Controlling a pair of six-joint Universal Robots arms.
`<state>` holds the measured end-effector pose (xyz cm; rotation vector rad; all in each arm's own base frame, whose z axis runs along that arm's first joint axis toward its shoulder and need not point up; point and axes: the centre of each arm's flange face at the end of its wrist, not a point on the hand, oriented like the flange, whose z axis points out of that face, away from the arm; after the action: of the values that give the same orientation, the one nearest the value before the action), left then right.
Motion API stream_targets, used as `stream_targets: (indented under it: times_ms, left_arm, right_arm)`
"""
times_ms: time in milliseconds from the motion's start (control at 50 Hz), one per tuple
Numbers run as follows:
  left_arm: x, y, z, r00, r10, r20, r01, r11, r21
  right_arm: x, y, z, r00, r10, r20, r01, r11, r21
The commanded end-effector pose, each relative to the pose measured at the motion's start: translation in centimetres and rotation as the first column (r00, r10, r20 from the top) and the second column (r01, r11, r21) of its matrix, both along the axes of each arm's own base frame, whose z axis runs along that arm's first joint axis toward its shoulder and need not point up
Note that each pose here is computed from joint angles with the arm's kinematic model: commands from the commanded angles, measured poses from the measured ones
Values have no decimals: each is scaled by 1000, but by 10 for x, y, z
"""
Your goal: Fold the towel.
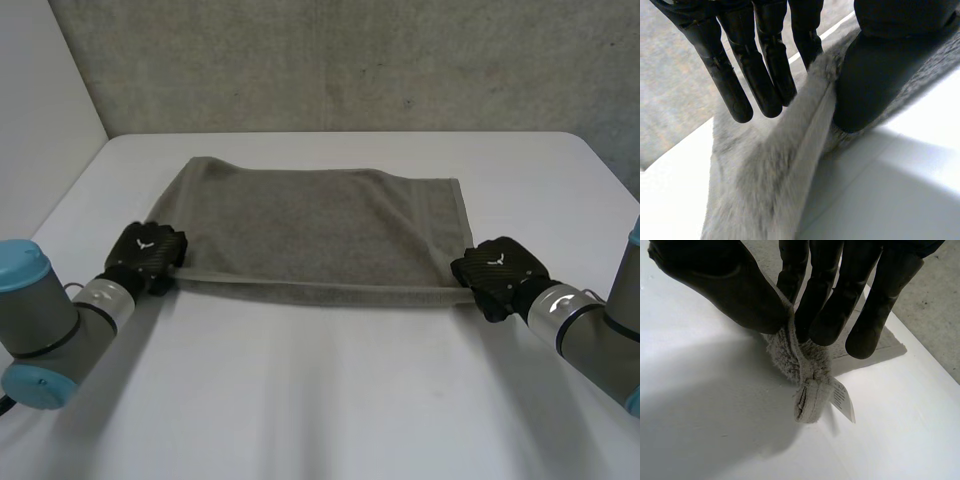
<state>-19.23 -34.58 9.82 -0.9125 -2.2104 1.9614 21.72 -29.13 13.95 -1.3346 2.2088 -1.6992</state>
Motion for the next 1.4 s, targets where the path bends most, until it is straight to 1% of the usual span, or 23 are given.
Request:
stream_targets:
  times_ms: [20, 260, 420, 500, 540, 580, 640, 660, 680, 720, 740, 760, 780, 800, 900, 980, 1040, 1140, 1180, 1280, 1340, 1380, 1400]
  left_arm:
    - [13, -4, 3, 995, 94, 19, -94, 996, -11]
    - [25, -2, 11, 991, 128, 37, -128, 992, -23]
    - [25, 8, 20, 991, 109, 81, -106, 993, -42]
    - [24, 14, 29, 989, 105, 101, -99, 993, -68]
    - [26, 23, 37, 986, 104, 133, -95, 993, -72]
    - [27, 31, 40, 982, 100, 158, -92, 994, -57]
    - [30, 47, 53, 974, 89, 207, -83, 996, -38]
    - [30, 47, 53, 974, 89, 207, -83, 996, -38]
    - [31, 54, 63, 972, 89, 216, -83, 996, -37]
    - [33, 60, 76, 971, 95, 218, -87, 995, -48]
    - [34, 64, 92, 972, 104, 213, -89, 993, -78]
    - [34, 69, 107, 972, 113, 207, -91, 989, -115]
    - [34, 69, 107, 972, 113, 207, -91, 989, -116]
    - [34, 73, 121, 974, 118, 195, -88, 984, -157]
    - [31, 80, 151, 984, 116, 138, -80, 967, -240]
    - [30, 81, 156, 988, 112, 104, -83, 965, -248]
    - [29, 78, 147, 990, 104, 92, -83, 973, -215]
    - [25, 53, 100, 990, 72, 123, -65, 996, -61]
    - [25, 46, 88, 989, 69, 129, -66, 997, -26]
    - [23, 27, 63, 990, 57, 133, -62, 997, 37]
    - [21, 20, 58, 990, 52, 134, -57, 998, 40]
    - [10, 1, 51, 991, 34, 126, -36, 999, 17]
    - [10, 1, 51, 991, 34, 126, -36, 999, 17]
  right_arm:
    - [-1, -1, 2, 1000, -6, 0, 6, 1000, -7]
    - [-1, -2, 4, 1000, -11, -1, 11, 1000, -12]
    - [-1, -3, 10, 1000, -9, 1, 9, 1000, -21]
    - [-2, 1, 37, 1000, -5, -4, 5, 999, -44]
    - [-5, 4, 48, 1000, -4, -17, 3, 999, -41]
    - [-16, 8, 67, 998, -12, -69, 12, 1000, -4]
    - [-23, 12, 74, 994, -9, -110, 11, 1000, 21]
    - [-29, 17, 80, 987, 6, -160, 3, 999, 54]
    - [-33, 20, 86, 979, 30, -203, -16, 997, 74]
    - [-36, 24, 94, 971, 53, -232, -33, 995, 92]
    - [-37, 25, 108, 968, 55, -246, -40, 997, 65]
    - [-37, 25, 108, 968, 55, -247, -40, 997, 64]
    - [-36, 25, 126, 970, 37, -241, -37, 999, 3]
    - [-36, 26, 144, 976, 10, -219, -23, 998, -56]
    - [-39, 27, 172, 988, -34, -154, 14, 991, -132]
    - [-38, 28, 168, 987, -29, -160, 11, 993, -114]
    - [-39, 24, 155, 982, -22, -187, 9, 997, -74]
    - [-37, 10, 127, 971, 11, -240, -12, 1000, 0]
    - [-35, -1, 110, 970, 29, -242, -17, 999, 49]
    - [-34, -18, 91, 970, 34, -241, -14, 996, 86]
    - [-35, -34, 80, 971, 7, -238, 11, 997, 72]
    - [-33, -43, 73, 973, -13, -230, 26, 998, 55]
    - [-30, -51, 68, 975, -28, -222, 35, 999, 27]
